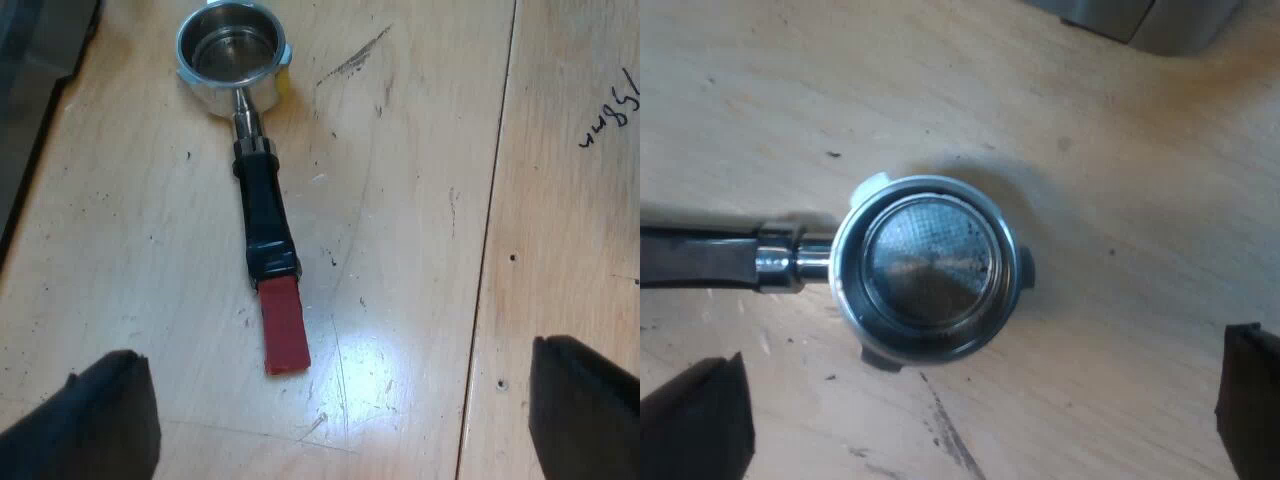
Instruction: Put the handle in the coffee machine
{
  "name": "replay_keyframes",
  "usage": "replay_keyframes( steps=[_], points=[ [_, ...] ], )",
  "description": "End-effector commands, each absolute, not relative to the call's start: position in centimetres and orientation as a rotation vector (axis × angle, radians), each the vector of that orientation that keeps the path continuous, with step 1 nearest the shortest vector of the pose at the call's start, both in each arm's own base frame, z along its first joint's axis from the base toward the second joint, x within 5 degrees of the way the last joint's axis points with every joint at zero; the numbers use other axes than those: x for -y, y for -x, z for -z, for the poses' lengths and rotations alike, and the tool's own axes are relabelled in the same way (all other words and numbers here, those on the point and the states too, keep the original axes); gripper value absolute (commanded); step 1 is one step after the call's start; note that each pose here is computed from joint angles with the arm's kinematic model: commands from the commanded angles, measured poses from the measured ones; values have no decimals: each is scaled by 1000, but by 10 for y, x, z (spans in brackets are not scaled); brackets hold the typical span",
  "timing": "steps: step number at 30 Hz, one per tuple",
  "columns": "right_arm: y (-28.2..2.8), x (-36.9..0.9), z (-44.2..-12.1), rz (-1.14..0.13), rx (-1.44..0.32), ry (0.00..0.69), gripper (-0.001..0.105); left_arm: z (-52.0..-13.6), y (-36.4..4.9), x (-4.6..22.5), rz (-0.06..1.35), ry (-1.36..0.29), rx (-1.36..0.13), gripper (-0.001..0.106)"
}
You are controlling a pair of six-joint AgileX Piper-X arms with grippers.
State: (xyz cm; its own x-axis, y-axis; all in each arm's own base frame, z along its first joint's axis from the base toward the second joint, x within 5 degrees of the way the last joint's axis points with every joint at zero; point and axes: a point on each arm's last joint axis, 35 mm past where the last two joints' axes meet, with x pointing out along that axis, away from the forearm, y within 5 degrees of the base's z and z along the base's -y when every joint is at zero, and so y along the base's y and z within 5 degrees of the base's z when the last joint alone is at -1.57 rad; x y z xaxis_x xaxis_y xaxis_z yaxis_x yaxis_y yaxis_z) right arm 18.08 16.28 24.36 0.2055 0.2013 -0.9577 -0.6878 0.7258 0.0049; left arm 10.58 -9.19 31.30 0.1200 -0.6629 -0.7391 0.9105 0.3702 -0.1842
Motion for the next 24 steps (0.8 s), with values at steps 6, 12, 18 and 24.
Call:
replay_keyframes(
  steps=[6,12,18,24],
  points=[
    [-189,-163,-223,-743,-1221,464,95,-310,-111,96,1176,-344,-886,77],
    [-200,-175,-197,-784,-1281,440,95,-309,-112,97,1176,-344,-899,77],
    [-205,-179,-179,-788,-1323,455,95,-309,-113,97,1168,-349,-899,77],
    [-210,-183,-166,-794,-1341,451,95,-309,-113,97,1168,-349,-899,77]
  ],
)
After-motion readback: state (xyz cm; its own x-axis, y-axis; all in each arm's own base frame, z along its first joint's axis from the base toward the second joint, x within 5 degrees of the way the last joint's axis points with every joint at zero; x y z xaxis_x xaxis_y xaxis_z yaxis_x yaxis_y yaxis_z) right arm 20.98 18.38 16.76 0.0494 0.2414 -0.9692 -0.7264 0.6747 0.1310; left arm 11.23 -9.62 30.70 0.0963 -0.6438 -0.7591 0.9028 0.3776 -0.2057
